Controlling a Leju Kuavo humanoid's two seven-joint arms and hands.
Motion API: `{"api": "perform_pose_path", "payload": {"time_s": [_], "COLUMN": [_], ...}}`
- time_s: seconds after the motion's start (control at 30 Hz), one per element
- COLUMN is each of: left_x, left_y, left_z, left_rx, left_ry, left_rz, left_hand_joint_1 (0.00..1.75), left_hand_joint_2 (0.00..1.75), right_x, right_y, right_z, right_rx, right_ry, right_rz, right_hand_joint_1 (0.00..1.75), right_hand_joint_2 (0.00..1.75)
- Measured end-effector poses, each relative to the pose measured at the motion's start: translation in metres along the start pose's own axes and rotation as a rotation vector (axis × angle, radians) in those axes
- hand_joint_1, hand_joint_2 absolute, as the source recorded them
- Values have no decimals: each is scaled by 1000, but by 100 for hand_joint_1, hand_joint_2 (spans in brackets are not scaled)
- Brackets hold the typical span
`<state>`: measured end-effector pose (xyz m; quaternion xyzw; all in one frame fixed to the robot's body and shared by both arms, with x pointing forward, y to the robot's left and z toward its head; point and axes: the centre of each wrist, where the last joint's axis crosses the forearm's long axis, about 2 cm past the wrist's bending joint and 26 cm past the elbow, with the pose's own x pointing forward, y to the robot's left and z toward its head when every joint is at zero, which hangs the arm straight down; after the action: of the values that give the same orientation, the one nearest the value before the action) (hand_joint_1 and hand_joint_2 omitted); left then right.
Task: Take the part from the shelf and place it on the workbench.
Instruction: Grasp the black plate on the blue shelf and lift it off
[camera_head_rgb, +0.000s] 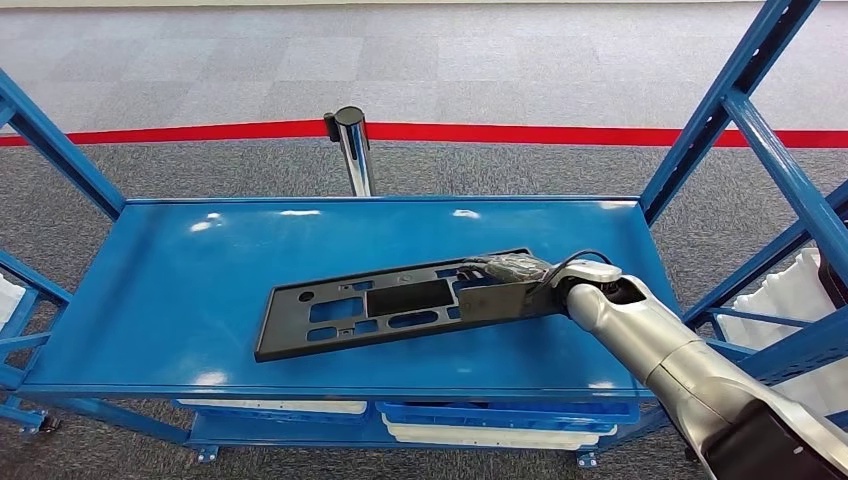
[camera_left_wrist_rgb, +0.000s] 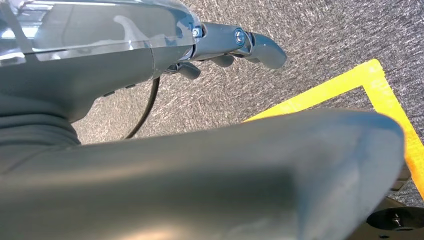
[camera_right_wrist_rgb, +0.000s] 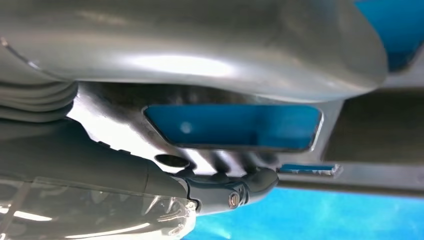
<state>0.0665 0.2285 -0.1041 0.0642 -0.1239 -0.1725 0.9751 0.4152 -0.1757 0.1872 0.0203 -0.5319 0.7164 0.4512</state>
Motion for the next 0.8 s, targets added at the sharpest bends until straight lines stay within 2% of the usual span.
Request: {"api": "perform_pose_path", "payload": {"time_s": [0.07, 0.2, 0.6, 0.73, 0.8], "left_x": [-1, -2, -3, -3, -3], "left_y": [0, -1, -1, -1, -1], "left_z": [0, 0, 0, 0, 0], "left_rx": [-3, -8, -10, -17, -20], "left_ry": [0, 0, 1, 0, 0], "left_rz": [1, 2, -2, -14, -18], "left_hand_joint_1": [0, 0, 0, 0, 0], "left_hand_joint_2": [0, 0, 0, 0, 0], "right_x": [-1, -4, -4, -3, -3], "right_y": [2, 7, 22, 21, 21], "right_z": [0, 1, 0, 2, 3], "right_rx": [-34, -62, -142, -130, -120], "right_ry": [-18, -36, -102, -125, -132], "right_rz": [-5, -18, -80, -105, -111], "right_hand_joint_1": [0, 0, 0, 0, 0], "right_hand_joint_2": [0, 175, 175, 0, 0]}}
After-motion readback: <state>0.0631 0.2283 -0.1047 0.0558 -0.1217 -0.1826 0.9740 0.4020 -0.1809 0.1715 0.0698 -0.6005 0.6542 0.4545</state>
